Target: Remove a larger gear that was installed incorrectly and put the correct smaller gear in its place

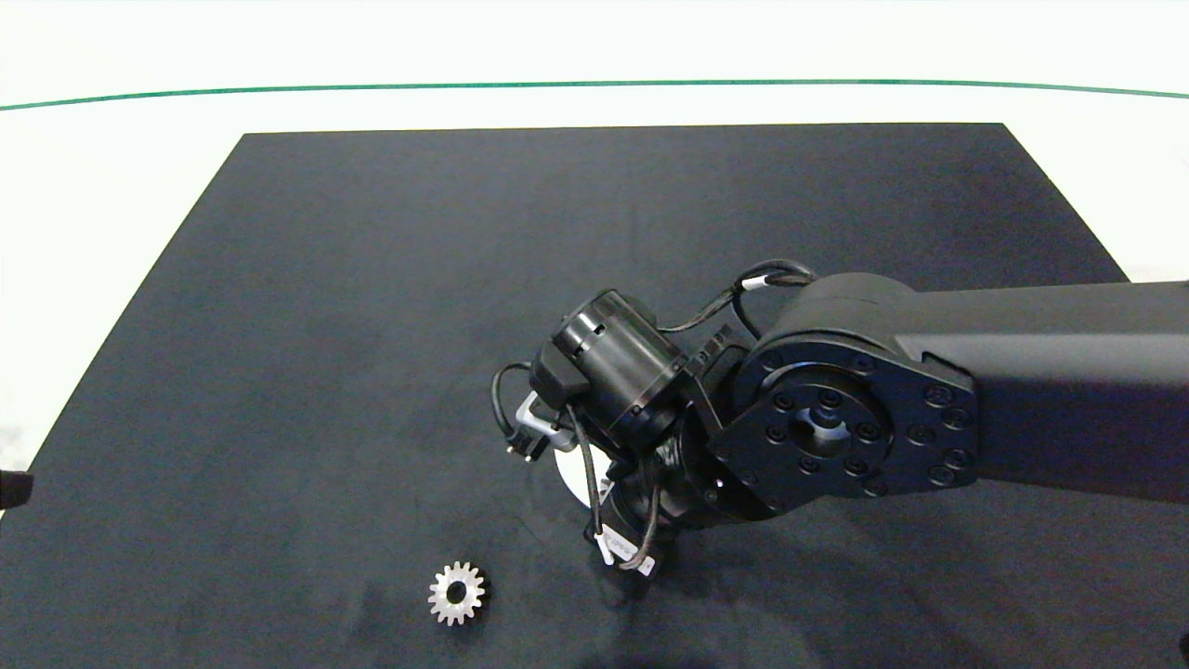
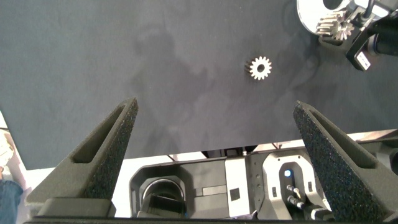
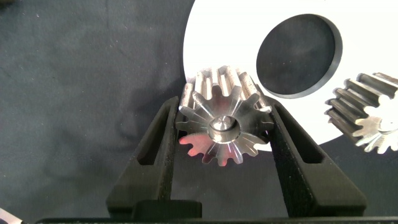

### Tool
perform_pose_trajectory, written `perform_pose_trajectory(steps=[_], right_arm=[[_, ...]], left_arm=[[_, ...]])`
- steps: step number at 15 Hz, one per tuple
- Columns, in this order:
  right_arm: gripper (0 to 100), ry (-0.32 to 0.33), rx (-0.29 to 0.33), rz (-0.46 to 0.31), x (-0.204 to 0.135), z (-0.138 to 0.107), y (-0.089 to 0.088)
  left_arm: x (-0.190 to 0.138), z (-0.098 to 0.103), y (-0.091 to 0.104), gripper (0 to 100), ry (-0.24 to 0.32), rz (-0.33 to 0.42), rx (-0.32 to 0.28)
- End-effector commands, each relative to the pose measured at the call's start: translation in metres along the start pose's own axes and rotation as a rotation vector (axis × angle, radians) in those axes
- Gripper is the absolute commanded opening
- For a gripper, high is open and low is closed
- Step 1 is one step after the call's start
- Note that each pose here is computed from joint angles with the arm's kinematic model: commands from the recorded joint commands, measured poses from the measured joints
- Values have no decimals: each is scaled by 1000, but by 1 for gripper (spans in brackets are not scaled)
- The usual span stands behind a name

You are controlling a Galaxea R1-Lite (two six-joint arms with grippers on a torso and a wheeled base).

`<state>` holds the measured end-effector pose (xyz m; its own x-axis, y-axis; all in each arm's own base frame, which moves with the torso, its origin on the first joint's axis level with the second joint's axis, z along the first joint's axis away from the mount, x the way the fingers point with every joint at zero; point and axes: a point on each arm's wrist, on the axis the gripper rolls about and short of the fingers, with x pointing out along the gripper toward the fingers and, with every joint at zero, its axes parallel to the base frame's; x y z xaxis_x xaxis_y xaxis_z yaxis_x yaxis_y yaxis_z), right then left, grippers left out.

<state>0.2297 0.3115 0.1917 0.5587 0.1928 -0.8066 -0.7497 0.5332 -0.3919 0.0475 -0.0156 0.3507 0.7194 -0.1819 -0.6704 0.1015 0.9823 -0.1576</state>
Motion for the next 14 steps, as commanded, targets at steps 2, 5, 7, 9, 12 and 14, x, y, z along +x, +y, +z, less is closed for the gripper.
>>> perform_pose_trajectory(steps=[2, 5, 7, 9, 12, 14], right_arm=[[19, -27, 40, -8, -12, 1, -2], [13, -69, 55, -12, -35, -1, -7], [9, -94, 67, -16, -50, -6, -12], [4, -80, 62, -14, -63, -23, -14], [4, -23, 69, -12, -75, -59, -17], [4, 33, 111, -20, -74, -82, -18]], left_arm=[[-1, -1, 0, 100, 2, 1, 0], [-3, -2, 1, 100, -5, -4, 0], [-3, -2, 1, 100, -5, -4, 0], [-3, -2, 1, 100, -3, -4, 0], [-3, -2, 1, 100, -4, -2, 0], [-4, -2, 1, 100, -9, -2, -1]])
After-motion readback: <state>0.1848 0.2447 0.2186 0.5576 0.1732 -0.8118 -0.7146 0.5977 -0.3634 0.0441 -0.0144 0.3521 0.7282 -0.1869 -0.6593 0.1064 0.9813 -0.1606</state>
